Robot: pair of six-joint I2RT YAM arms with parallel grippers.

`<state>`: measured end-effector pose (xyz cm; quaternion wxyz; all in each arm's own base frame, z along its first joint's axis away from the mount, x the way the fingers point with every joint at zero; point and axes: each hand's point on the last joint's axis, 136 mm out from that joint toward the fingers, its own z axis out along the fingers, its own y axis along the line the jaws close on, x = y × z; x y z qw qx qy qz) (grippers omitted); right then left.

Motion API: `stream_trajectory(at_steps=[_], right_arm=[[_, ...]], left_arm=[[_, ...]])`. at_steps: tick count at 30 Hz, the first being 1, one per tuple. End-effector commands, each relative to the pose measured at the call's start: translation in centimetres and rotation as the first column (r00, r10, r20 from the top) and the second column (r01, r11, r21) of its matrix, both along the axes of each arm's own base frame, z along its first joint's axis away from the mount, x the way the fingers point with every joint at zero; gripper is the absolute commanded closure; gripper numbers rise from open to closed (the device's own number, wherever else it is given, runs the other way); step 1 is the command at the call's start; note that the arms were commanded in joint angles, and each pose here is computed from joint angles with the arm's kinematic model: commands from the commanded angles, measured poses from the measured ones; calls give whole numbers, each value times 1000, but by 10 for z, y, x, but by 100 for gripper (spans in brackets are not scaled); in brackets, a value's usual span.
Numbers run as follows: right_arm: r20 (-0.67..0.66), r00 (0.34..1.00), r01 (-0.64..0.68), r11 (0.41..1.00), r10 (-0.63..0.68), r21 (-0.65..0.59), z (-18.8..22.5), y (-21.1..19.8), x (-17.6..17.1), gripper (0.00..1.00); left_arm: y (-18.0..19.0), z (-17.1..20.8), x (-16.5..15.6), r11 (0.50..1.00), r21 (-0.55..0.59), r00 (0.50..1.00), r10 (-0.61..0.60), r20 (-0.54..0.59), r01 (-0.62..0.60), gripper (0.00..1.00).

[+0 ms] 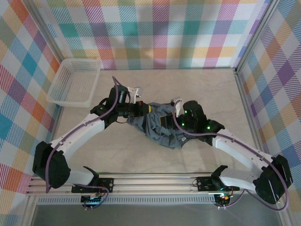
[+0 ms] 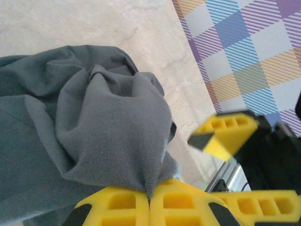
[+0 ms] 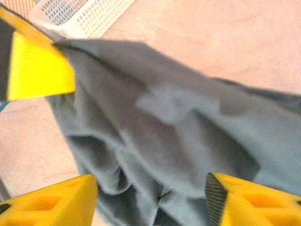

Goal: Fold the inside-out t-shirt

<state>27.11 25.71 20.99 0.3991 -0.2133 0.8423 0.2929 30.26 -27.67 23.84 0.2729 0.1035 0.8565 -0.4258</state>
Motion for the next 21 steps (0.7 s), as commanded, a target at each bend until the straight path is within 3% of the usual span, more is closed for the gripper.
stream_trajectory(at_steps=[1,4,5,7,8,10,13,16,18,21], right_arm=[[43,985,-169,986,169,2,3,26,4,34],[1,965,-263,963,263,67,4,52,6,40],[-16,968,-249,966,250,67,1,56,12,51],[-44,983,-177,984,178,34,-2,52,26,91],[-51,987,-152,988,153,27,1,49,28,100],[-55,985,-162,984,166,76,17,47,19,100],[-71,951,-278,930,302,240,50,51,-17,100],[-94,912,-338,862,399,378,70,50,-38,100],[-117,909,-321,851,400,415,72,46,-38,100],[-148,926,-262,872,348,413,65,38,-27,100]], left_arm=[[2,14,-7,999,-20,998,-27,50,28,100],[1,16,-7,999,-20,998,-31,48,32,100],[2,15,-6,1000,-14,999,-26,46,27,100],[9,11,-2,1000,21,999,14,47,-15,100],[20,0,0,995,82,998,63,29,-65,100],[49,-18,11,957,220,982,186,31,-188,100],[93,-45,31,852,425,950,300,82,-306,100],[80,-41,40,893,377,969,234,78,-246,97],[65,-27,40,932,302,979,181,94,-201,86],[64,-13,35,944,263,976,170,136,-201,65]])
